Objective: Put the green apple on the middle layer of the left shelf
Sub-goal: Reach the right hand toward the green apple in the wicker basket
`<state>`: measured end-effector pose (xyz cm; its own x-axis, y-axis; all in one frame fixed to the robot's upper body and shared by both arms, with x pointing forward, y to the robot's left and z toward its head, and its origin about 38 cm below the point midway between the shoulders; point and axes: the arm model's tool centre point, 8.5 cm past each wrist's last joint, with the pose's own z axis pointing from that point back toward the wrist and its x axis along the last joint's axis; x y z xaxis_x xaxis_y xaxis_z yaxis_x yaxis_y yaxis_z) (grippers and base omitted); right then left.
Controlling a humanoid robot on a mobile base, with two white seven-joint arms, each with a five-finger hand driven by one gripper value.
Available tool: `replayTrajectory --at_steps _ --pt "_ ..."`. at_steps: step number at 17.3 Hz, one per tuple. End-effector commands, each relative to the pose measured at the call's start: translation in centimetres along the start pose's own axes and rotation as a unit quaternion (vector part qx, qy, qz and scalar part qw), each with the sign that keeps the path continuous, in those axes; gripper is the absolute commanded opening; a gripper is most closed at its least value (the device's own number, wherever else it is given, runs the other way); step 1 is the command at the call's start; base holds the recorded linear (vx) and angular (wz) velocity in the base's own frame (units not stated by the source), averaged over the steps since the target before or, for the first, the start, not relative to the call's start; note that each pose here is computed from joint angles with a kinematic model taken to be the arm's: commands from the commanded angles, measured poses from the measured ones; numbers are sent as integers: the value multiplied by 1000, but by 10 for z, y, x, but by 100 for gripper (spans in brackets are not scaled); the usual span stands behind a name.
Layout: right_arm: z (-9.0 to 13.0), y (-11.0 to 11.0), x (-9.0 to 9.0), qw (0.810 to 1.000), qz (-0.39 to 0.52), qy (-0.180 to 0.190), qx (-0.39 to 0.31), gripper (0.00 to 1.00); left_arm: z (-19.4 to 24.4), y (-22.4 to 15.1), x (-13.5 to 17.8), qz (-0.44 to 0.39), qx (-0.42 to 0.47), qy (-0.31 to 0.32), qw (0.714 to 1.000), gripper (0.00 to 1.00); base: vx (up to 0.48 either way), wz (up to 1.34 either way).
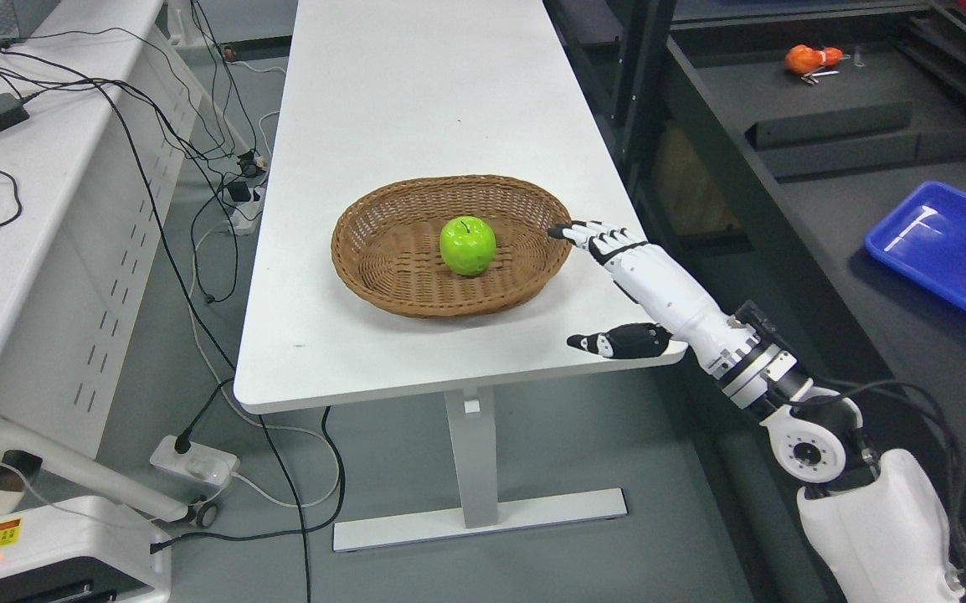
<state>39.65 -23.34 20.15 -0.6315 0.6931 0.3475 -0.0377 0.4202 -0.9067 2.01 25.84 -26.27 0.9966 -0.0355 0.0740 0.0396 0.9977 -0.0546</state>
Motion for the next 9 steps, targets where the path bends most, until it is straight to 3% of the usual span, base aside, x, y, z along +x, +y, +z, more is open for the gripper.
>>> replayTrajectory --at_steps 1,9 --pt "-18 26 28 998 -16 -48 37 99 1 12 8 -2 9 -6 1000 100 301 194" --pt "-22 42 36 989 3 -73 125 99 1 12 8 -2 9 -6 1000 100 296 90"
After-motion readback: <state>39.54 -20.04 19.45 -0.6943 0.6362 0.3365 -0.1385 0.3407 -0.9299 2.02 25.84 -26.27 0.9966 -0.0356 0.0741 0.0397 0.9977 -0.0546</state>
